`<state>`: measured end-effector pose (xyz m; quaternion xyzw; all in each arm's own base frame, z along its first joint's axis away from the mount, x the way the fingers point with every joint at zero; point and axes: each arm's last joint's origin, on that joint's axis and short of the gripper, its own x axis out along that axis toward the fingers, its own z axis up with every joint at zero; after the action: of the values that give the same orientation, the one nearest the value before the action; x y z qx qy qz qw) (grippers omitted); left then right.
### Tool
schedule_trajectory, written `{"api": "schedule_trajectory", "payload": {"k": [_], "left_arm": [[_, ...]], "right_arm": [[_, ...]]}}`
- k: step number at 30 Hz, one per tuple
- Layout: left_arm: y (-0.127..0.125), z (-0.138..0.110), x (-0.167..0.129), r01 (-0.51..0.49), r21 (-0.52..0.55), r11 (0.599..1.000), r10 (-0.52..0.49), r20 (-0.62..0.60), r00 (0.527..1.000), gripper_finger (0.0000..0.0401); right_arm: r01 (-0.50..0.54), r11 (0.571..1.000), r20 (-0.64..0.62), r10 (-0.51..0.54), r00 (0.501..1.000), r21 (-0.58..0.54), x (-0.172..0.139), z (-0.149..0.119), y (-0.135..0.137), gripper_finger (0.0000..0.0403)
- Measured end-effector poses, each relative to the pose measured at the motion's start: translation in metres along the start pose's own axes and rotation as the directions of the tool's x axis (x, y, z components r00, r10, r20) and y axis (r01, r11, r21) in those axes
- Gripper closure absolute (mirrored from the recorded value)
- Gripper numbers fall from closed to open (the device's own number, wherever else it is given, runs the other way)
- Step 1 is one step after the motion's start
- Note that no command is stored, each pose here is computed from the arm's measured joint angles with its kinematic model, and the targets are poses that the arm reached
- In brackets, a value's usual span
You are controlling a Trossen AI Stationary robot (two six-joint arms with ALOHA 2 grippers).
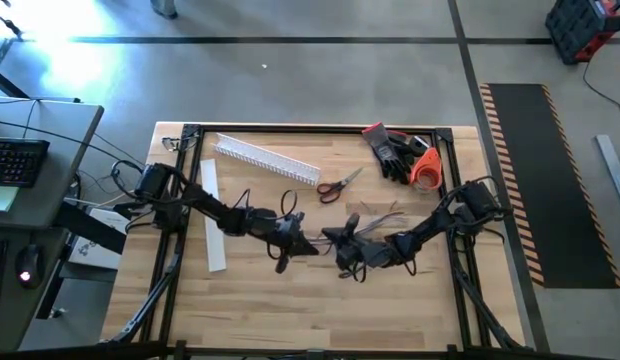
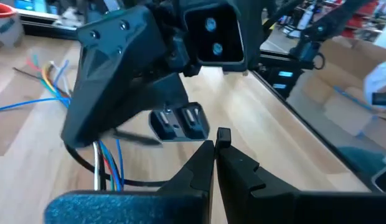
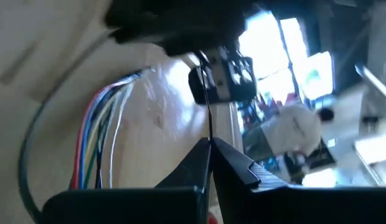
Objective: Ziptie cables
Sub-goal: Wrap the black zip tie on the cables
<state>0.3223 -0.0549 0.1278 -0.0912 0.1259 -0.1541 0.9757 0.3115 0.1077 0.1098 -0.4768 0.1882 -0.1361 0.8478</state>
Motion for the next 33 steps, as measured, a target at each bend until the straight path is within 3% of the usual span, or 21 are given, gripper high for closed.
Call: {"api": "schedule_trajectory", "payload": {"k": [5, 18, 24, 33], "left_arm": [[0.0017, 0.0003, -0.0006, 0.04, -0.026, 0.999, -0.04, -0.007, 0.999, 0.0401], [-0.0026, -0.0021, -0.0011, 0.182, -0.063, 0.981, -0.185, -0.051, 0.981, 0.0401], [-0.0055, -0.0053, -0.0007, 0.187, -0.071, 0.98, -0.193, -0.08, 0.978, 0.0401], [-0.0055, -0.0057, -0.0008, 0.189, -0.073, 0.979, -0.195, -0.084, 0.977, 0.0401]], "right_arm": [[-0.054, 0.997, 0.074, 0.058, 0.996, -0.06, 0.0016, 0.0052, 0.0004, 0.0403], [-0.118, 0.992, 0.165, 0.123, 0.979, -0.043, 0.0033, 0.0065, 0.0002, 0.0403], [-0.158, 0.987, 0.198, 0.151, 0.968, 0.019, 0.0042, 0.0064, 0.0002, 0.0403], [-0.178, 0.984, 0.229, 0.168, 0.959, 0.024, 0.0043, 0.0073, 0.0, 0.0403]]}}
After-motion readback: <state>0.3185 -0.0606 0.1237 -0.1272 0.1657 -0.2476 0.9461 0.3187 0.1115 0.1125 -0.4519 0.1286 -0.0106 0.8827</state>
